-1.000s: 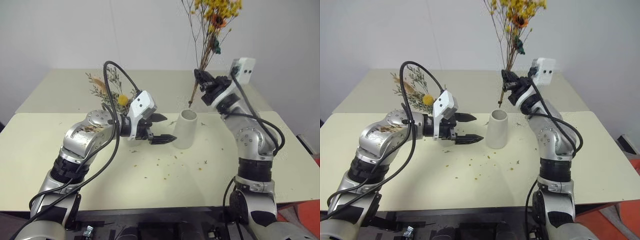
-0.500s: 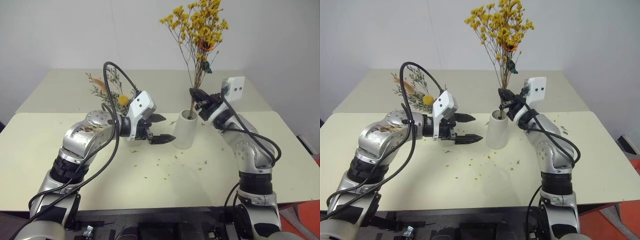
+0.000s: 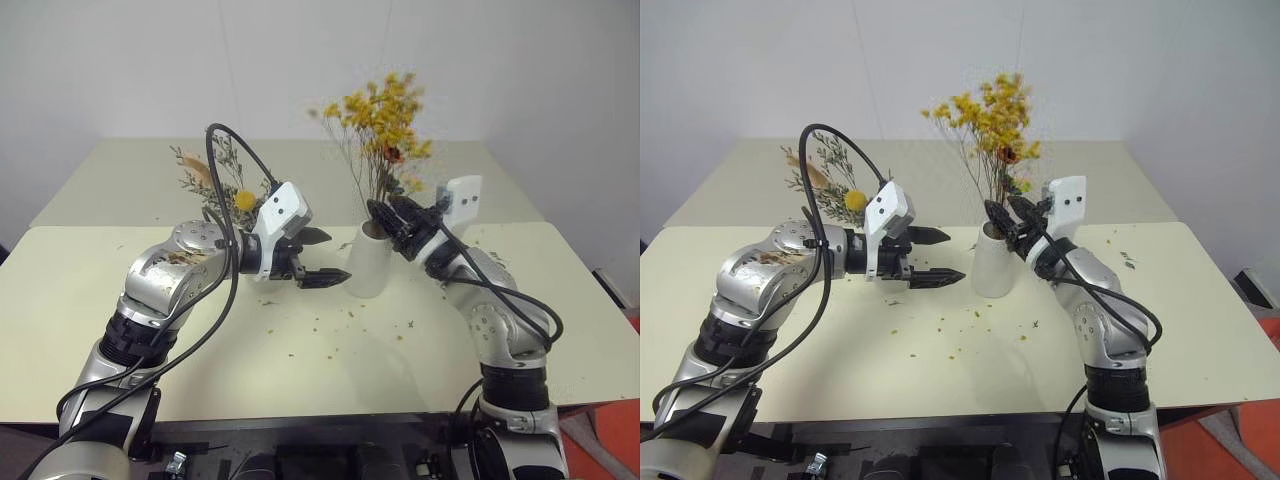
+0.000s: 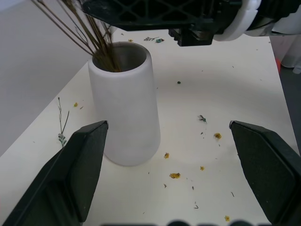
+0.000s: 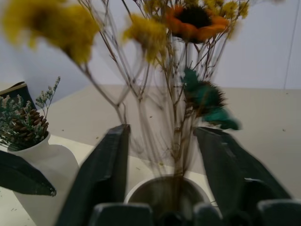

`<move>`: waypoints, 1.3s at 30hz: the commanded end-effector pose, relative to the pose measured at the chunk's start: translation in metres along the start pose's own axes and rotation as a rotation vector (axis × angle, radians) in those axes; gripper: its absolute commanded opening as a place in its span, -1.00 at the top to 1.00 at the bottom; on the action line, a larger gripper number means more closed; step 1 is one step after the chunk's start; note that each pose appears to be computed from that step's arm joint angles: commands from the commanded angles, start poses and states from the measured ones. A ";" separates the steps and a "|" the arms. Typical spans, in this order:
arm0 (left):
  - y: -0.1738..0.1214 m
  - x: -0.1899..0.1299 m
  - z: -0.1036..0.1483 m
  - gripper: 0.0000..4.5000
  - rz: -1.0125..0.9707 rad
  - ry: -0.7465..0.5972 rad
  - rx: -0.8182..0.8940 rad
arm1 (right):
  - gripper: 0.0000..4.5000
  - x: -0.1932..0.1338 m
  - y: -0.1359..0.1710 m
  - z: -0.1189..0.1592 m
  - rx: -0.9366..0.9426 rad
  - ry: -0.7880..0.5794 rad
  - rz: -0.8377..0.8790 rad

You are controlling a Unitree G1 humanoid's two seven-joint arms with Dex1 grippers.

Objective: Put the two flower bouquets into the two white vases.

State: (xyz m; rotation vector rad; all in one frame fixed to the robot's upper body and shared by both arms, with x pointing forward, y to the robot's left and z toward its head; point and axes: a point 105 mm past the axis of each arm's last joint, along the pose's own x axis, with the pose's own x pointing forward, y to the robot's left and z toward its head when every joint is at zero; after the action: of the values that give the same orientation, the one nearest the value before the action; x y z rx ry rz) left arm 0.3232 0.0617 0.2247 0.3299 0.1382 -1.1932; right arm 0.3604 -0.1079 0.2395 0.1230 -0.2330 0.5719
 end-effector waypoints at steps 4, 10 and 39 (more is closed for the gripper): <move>-0.002 -0.003 0.010 -1.00 0.002 -0.025 0.041 | -0.98 -0.012 0.002 0.021 -0.051 -0.070 0.004; -0.001 -0.007 0.011 -1.00 0.011 -0.025 0.044 | -0.98 -0.042 0.003 0.022 -0.098 -0.012 0.078; -0.014 -0.125 -0.024 -1.00 0.156 -0.132 0.072 | -0.98 -0.101 -0.031 0.000 -0.317 0.333 0.264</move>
State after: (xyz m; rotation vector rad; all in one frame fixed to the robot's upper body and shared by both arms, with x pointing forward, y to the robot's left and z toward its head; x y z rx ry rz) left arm 0.2701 0.1708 0.2207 0.2751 0.0109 -1.0725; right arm 0.2971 -0.1859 0.2018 -0.2680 0.0279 0.7944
